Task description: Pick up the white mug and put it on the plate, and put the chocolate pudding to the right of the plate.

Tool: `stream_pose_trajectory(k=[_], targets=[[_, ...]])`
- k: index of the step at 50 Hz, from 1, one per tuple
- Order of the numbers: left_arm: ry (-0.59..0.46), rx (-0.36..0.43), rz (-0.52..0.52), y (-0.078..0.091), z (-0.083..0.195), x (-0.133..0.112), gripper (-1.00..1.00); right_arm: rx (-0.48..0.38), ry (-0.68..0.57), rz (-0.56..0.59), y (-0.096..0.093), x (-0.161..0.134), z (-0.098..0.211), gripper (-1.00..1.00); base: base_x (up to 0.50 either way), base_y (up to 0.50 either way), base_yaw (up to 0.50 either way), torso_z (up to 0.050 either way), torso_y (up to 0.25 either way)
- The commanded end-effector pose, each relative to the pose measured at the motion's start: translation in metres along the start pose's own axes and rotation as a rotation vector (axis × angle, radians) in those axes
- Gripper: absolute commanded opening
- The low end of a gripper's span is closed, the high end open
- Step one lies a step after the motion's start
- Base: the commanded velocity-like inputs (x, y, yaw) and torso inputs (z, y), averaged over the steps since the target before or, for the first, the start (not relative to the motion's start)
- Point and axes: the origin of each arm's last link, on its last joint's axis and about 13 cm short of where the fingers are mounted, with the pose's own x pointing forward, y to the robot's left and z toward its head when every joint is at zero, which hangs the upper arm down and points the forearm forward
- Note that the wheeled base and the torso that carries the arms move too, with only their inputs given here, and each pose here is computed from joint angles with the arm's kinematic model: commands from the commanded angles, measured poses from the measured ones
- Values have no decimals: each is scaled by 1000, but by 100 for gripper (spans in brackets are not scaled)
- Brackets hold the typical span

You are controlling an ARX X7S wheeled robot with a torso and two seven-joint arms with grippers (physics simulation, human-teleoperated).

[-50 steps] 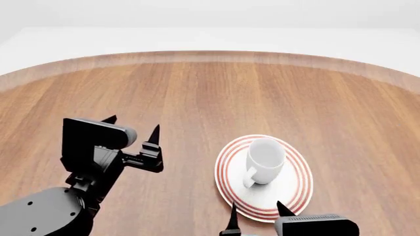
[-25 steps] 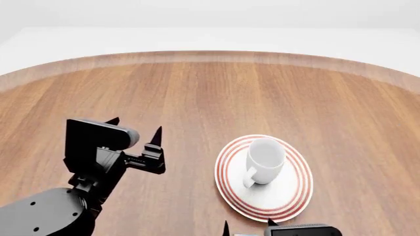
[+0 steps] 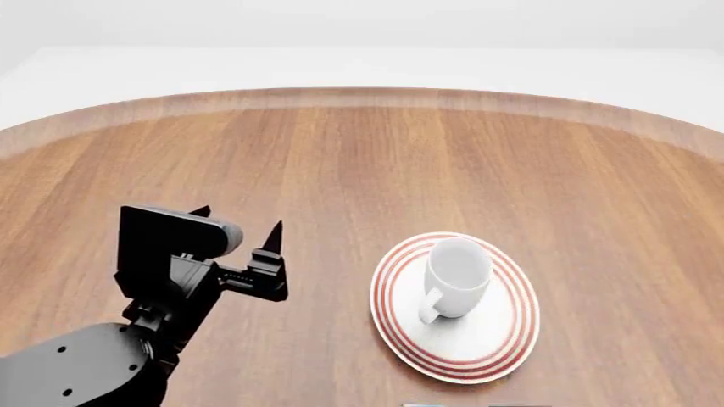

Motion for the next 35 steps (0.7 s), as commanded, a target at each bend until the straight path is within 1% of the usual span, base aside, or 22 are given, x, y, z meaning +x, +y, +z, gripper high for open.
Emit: stream_pose_trajectory(k=[1, 7, 17, 35], targets=[[-26, -22, -38, -5, 3, 4, 100, 19, 23, -11, 1, 1, -2, 100, 0, 0, 0, 0, 0], [-23, -25, -37, -5, 3, 4, 100, 18, 46, -13, 1, 3, -7, 100, 0, 0, 0, 0, 0], [-19, -30, -38, -5, 1, 4, 100, 43, 86, -21, -1, 3, -12, 100, 0, 0, 0, 0, 0], [-12, -39, -38, -6, -1, 5, 100, 8, 140, 1, 4, 0, -28, 100, 0, 0, 0, 0, 0]])
